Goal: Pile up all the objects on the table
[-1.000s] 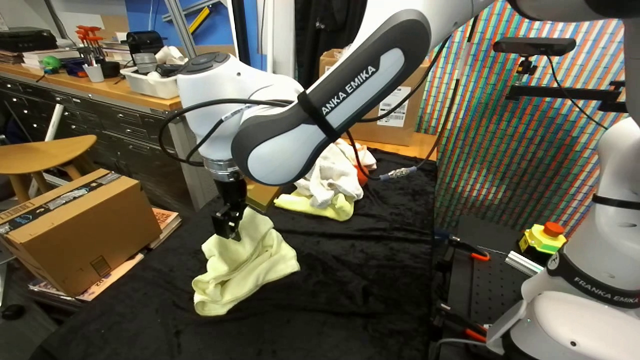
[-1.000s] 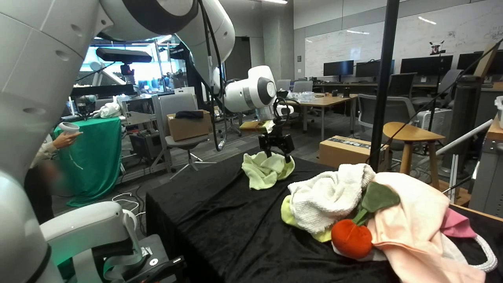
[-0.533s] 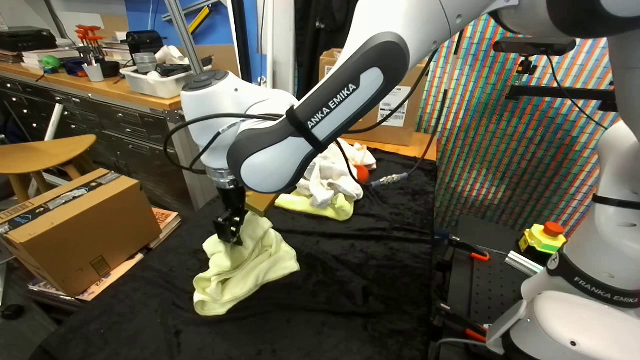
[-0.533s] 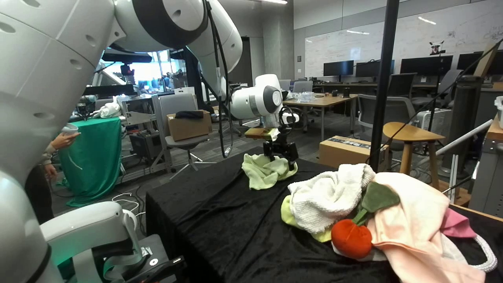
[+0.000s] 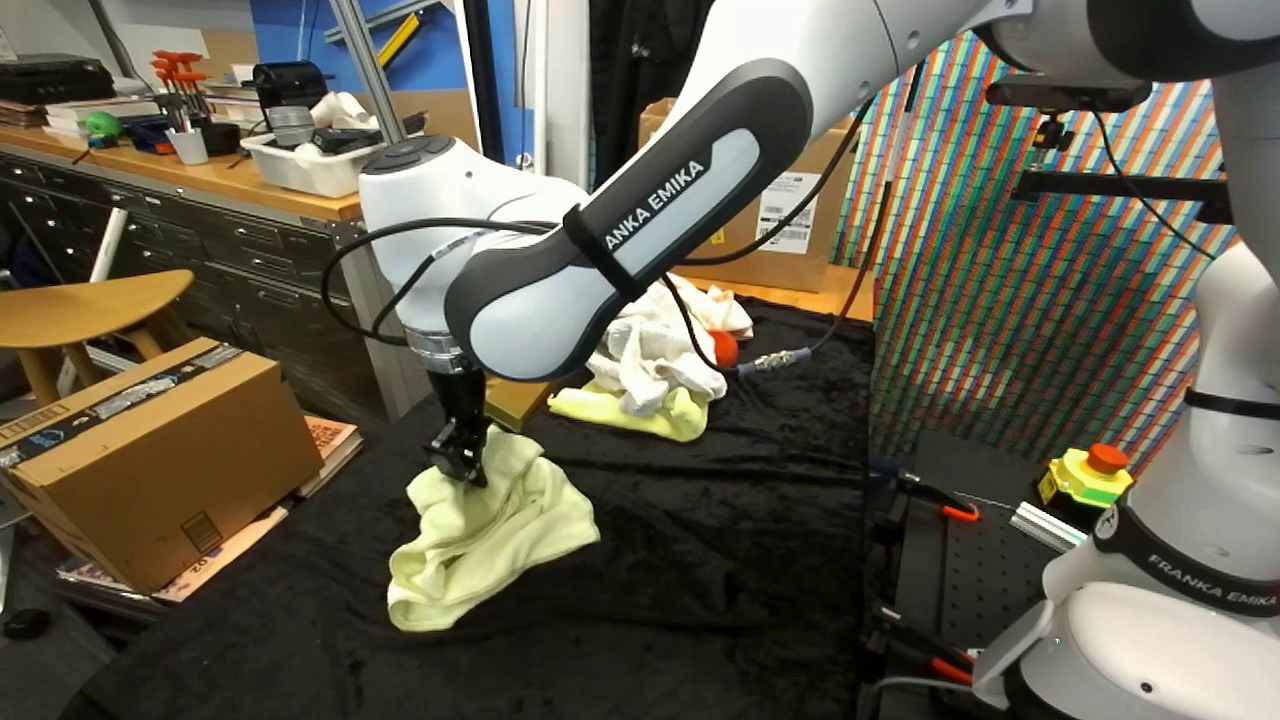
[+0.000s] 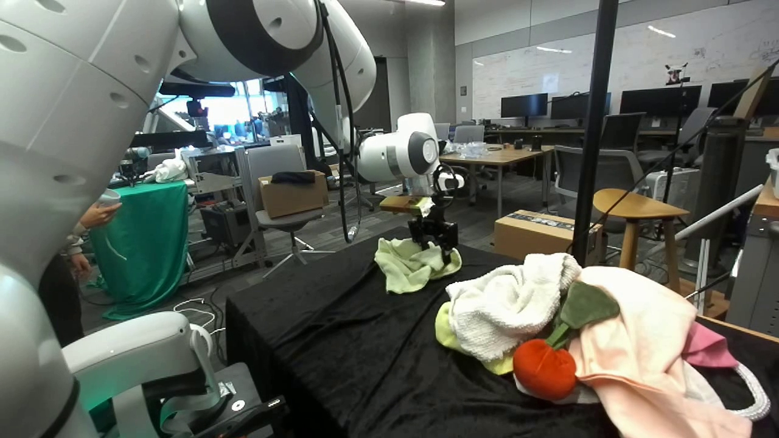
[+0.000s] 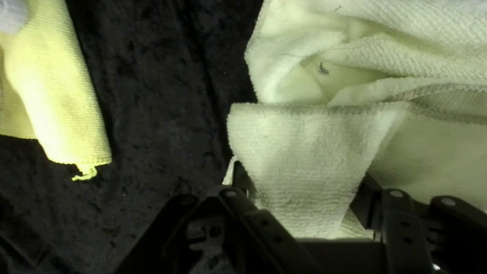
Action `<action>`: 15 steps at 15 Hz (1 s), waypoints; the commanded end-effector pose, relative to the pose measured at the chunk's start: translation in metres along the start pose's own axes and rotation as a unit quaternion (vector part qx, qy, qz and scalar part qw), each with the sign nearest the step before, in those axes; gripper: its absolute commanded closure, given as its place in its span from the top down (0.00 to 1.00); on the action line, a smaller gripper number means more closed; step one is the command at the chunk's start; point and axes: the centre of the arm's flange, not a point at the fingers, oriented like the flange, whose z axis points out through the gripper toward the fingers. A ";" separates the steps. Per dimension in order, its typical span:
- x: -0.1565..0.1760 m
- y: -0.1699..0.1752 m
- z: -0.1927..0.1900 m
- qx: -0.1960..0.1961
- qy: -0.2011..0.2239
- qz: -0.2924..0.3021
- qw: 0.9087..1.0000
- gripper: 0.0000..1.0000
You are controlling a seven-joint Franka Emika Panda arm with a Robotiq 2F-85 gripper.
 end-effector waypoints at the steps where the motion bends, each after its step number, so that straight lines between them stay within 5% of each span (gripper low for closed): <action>1: 0.009 -0.002 -0.006 0.010 0.004 -0.005 1.000 0.37; 6: 0.009 -0.001 -0.012 0.011 0.009 -0.005 1.000 0.06; 15: -0.006 0.033 -0.066 0.003 0.069 0.034 0.997 0.04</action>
